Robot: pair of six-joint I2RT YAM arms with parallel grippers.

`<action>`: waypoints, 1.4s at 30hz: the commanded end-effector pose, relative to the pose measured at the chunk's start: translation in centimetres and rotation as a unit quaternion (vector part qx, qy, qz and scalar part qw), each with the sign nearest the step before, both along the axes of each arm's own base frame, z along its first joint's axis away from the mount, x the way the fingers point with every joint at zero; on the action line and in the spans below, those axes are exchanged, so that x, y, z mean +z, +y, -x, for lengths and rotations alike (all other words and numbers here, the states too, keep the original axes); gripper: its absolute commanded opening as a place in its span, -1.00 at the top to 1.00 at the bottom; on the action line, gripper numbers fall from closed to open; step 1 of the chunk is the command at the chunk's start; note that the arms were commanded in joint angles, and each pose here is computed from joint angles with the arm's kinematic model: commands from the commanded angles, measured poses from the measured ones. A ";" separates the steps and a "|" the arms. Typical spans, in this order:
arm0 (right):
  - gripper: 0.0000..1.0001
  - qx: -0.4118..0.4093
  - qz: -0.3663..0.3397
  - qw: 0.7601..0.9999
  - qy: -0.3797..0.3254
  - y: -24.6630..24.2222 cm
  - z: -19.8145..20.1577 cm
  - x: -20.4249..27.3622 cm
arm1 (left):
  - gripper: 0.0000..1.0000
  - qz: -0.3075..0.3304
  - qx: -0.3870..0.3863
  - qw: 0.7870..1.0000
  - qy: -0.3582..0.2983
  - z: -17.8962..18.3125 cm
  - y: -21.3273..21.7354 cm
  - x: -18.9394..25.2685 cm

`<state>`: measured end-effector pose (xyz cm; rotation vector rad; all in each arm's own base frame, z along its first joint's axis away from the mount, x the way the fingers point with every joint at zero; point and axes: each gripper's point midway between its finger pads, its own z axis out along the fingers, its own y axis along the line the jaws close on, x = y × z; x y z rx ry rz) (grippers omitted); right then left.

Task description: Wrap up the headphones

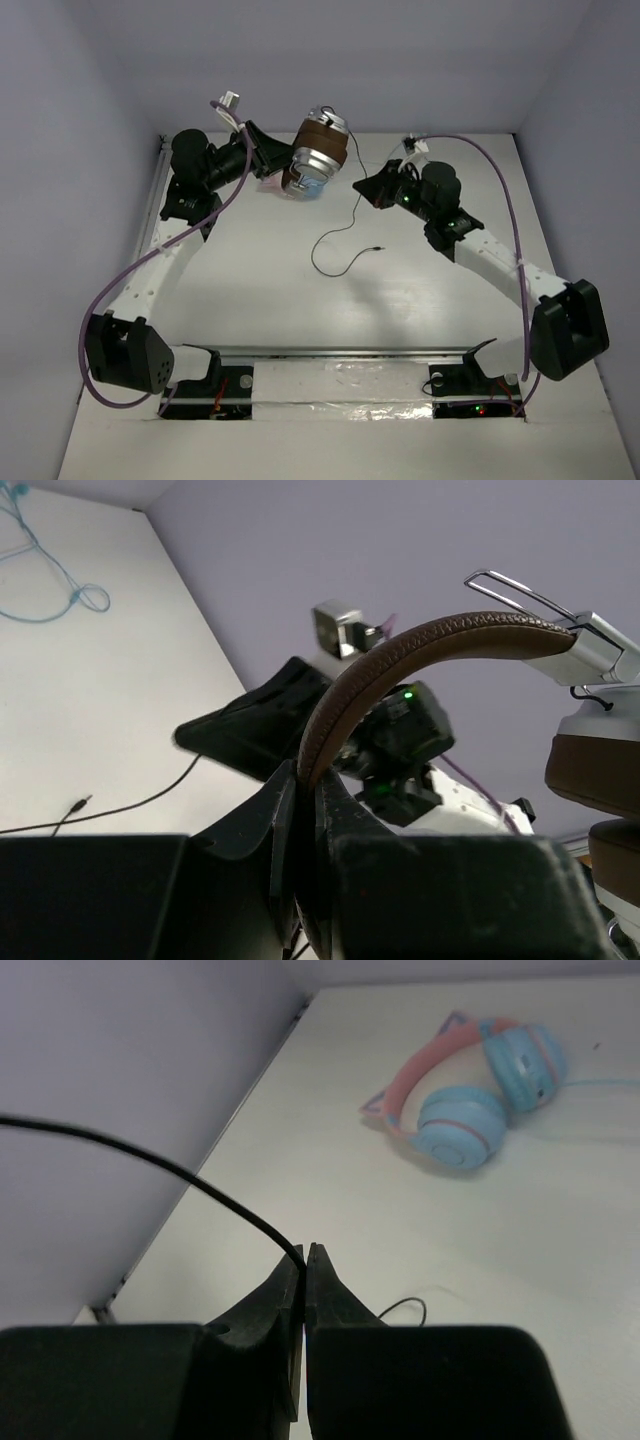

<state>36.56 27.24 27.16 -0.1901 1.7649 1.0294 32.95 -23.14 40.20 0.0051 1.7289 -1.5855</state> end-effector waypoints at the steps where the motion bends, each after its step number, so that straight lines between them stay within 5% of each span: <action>1: 1.00 -0.069 -0.003 0.994 -0.082 -2.5 -1.0 7.5 | 1.00 0.006 -0.013 0.999 -0.049 2.0 0.2 1.7; 5: 1.00 -0.100 0.031 0.991 -0.082 -2.7 -3.5 8.9 | 1.00 0.035 -0.049 0.998 -0.034 3.5 -0.4 0.5; 10: 1.00 -0.036 0.010 0.997 -0.074 0.1 -3.2 9.7 | 1.00 0.040 -0.035 0.998 -0.025 2.8 -0.6 0.3; 21: 1.00 0.027 0.018 0.999 -0.033 2.5 3.4 3.3 | 1.00 -0.001 0.147 0.988 -0.044 -4.7 2.0 2.0; 31: 1.00 0.042 0.033 0.999 -0.009 2.3 5.4 0.9 | 1.00 -0.031 0.237 0.970 -0.037 -7.0 2.4 1.2; 42: 1.00 0.072 0.030 0.997 0.004 5.2 8.3 1.5 | 1.00 -0.106 0.414 0.904 -0.021 -8.9 4.1 -2.6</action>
